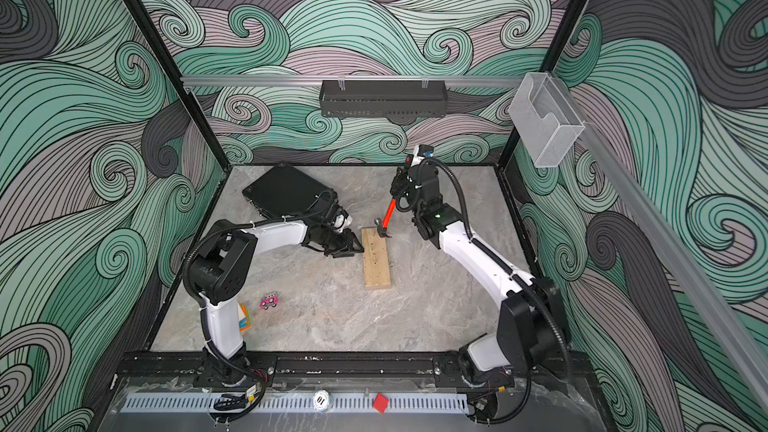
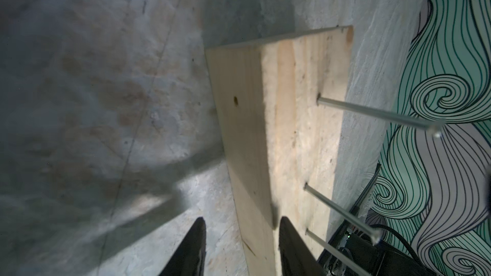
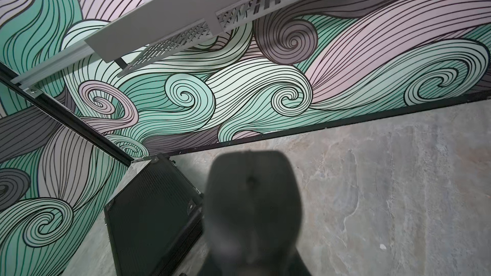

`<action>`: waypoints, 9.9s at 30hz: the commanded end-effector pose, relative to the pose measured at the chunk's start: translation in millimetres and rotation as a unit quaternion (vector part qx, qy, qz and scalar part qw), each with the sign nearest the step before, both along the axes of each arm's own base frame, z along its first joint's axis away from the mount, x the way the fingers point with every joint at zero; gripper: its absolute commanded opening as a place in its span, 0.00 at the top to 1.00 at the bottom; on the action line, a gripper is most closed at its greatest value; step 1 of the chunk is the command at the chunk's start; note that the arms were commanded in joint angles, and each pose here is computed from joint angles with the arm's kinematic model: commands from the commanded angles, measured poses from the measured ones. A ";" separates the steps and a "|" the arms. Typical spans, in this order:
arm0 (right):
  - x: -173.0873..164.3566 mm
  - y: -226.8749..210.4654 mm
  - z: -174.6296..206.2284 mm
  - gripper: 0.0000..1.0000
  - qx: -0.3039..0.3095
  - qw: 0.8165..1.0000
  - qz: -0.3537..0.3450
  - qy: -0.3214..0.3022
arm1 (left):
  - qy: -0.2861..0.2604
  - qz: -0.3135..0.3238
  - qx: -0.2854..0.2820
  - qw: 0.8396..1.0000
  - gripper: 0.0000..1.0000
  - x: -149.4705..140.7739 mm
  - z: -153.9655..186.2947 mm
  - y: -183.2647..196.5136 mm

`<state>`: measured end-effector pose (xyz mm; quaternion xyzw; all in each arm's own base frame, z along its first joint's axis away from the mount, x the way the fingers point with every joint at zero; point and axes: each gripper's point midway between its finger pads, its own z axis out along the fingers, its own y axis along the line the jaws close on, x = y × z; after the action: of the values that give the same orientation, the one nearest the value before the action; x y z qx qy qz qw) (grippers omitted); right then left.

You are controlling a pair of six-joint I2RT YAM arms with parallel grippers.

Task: Use a claw hammer to pull out a nail
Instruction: Remove the nail from the mounting plate.

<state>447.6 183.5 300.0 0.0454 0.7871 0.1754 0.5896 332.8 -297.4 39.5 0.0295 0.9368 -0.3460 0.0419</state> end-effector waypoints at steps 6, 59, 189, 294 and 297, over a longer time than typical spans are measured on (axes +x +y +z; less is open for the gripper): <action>40.6 14.5 44.0 1.00 -0.007 0.994 -0.014 -0.105 | 0.011 -0.020 0.005 1.000 0.62 2.4 -6.4 -6.4; 21.9 84.9 15.2 1.00 -0.074 0.980 -0.027 -0.182 | 0.047 -0.010 0.031 0.998 0.69 3.7 -22.9 -4.4; 13.0 84.2 -9.8 1.00 -0.123 0.980 -0.062 -0.144 | 0.085 -0.014 0.030 0.996 0.75 2.7 -37.2 -10.3; 33.9 69.0 -77.5 1.00 -0.224 0.963 -0.027 0.145 | 0.107 -0.003 0.113 0.988 0.77 -5.3 -66.3 15.4; 34.6 68.2 -83.0 1.00 -0.234 0.957 -0.023 0.171 | 0.108 -0.005 0.126 0.986 0.78 -6.3 -69.6 18.7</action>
<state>498.3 260.8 244.2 -0.0258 0.8585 -0.0086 0.5120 346.9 -320.8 39.5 0.0329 0.9319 -0.3605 -0.0237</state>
